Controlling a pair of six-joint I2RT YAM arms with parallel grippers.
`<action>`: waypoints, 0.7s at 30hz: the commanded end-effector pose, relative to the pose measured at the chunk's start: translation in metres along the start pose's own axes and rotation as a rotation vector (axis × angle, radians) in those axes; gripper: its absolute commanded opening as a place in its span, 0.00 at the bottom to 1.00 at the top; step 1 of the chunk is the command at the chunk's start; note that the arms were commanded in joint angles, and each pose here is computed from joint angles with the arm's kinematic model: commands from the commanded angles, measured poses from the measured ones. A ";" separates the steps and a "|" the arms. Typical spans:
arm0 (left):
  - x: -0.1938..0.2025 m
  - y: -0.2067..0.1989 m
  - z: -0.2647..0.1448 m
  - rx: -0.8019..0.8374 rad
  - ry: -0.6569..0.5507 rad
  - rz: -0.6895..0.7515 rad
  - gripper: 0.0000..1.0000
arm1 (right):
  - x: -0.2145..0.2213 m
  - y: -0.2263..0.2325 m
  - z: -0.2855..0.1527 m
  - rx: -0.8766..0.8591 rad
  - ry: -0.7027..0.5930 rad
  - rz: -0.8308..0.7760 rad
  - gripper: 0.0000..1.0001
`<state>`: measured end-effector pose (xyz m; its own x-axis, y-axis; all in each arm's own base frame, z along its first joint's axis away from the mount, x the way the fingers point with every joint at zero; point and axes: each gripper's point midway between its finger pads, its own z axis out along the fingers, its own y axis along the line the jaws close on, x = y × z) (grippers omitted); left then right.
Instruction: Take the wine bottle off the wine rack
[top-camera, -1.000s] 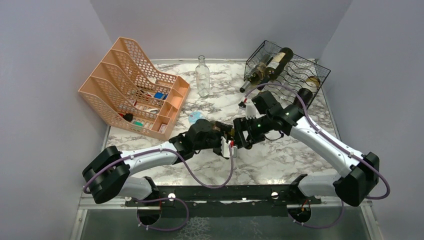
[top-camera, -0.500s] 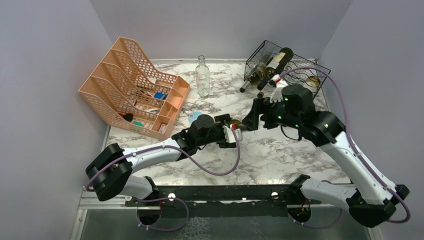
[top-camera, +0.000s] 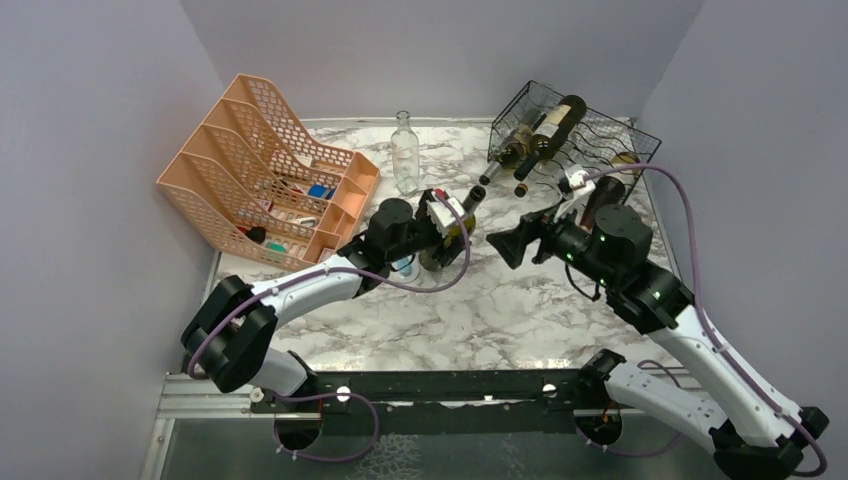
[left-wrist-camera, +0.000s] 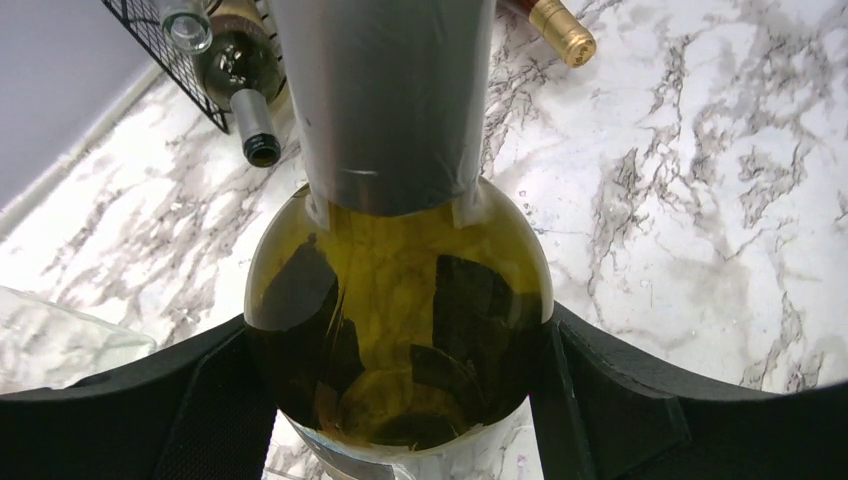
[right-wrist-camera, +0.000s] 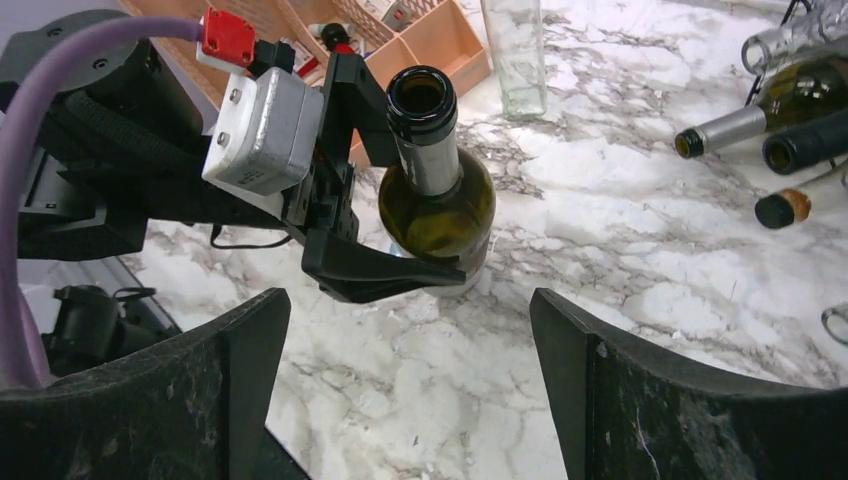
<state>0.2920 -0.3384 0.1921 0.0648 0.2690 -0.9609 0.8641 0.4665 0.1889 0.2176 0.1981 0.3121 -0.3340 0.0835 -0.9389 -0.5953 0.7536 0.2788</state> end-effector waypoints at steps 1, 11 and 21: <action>-0.060 0.006 0.005 0.079 -0.200 -0.127 0.36 | -0.027 0.008 0.033 -0.048 -0.082 -0.097 0.90; -0.073 -0.007 0.004 0.194 -0.228 -0.169 0.36 | -0.037 -0.012 0.076 0.055 -0.139 -0.043 0.65; -0.074 -0.008 0.005 0.251 -0.229 -0.203 0.35 | -0.022 -0.010 0.109 0.025 -0.086 -0.048 0.55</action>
<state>0.2800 -0.3555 0.2075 -0.1301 0.1051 -0.9859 0.9383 0.3343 -0.0881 0.3012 0.2486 0.2942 -0.2790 0.0727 -0.9575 -0.5740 0.7868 0.2270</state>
